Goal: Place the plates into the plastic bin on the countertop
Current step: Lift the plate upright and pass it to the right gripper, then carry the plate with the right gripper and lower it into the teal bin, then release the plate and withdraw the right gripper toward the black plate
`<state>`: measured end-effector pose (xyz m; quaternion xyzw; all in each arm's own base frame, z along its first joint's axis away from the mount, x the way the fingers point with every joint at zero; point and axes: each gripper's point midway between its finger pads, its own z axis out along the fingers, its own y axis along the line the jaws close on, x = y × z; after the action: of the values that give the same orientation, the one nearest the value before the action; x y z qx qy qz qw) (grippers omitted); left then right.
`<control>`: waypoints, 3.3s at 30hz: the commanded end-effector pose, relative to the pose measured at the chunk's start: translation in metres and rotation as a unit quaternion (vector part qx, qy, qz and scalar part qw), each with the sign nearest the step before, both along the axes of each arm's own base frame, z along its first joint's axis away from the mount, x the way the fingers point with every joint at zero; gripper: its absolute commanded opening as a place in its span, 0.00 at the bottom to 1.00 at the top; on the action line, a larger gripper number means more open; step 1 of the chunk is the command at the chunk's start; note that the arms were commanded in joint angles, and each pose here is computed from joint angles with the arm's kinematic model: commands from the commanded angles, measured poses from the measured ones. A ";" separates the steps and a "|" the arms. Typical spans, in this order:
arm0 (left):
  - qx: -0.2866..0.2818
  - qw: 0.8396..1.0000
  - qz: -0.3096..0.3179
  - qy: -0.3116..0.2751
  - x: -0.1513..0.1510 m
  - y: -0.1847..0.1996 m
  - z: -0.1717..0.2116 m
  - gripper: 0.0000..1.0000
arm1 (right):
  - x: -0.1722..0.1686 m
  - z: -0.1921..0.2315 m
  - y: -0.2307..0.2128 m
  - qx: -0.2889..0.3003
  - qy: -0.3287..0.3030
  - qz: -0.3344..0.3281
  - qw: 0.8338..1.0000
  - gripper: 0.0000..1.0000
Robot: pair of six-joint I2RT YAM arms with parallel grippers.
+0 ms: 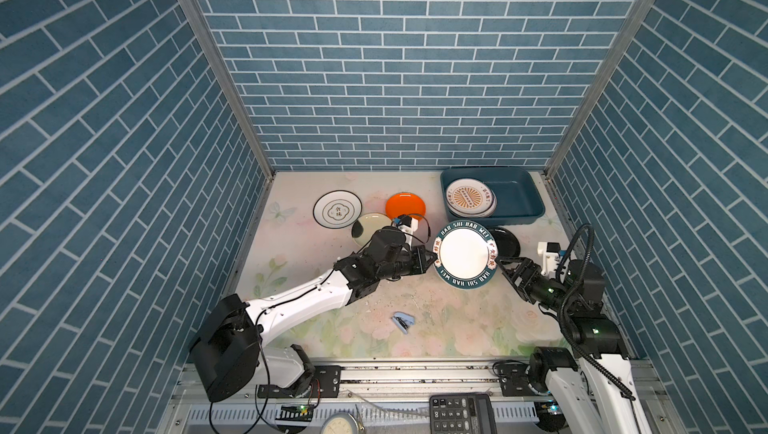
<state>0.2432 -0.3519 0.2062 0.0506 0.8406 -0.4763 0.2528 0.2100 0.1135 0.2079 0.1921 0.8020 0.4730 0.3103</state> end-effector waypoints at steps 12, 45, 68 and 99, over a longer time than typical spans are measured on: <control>-0.049 0.998 -0.030 -0.036 0.001 -0.022 0.038 0.00 | 0.010 -0.012 0.000 -0.002 0.008 -0.003 1.000 0.28; 0.082 0.988 0.086 -0.100 0.027 0.058 0.005 1.00 | 0.036 -0.009 -0.007 -0.043 0.042 -0.011 0.998 0.00; 0.240 0.942 0.163 -0.171 0.033 0.166 -0.012 1.00 | 0.176 0.035 -0.039 -0.130 0.048 -0.049 0.989 0.00; 0.246 0.946 0.155 -0.144 0.053 0.186 -0.041 1.00 | 0.339 -0.062 -0.031 -0.137 0.136 -0.025 0.981 0.00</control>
<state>0.2939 -0.1614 0.1657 0.0481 0.8862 -0.1795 0.4245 0.5409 0.0620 0.1264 0.2555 0.8935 0.2876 0.2317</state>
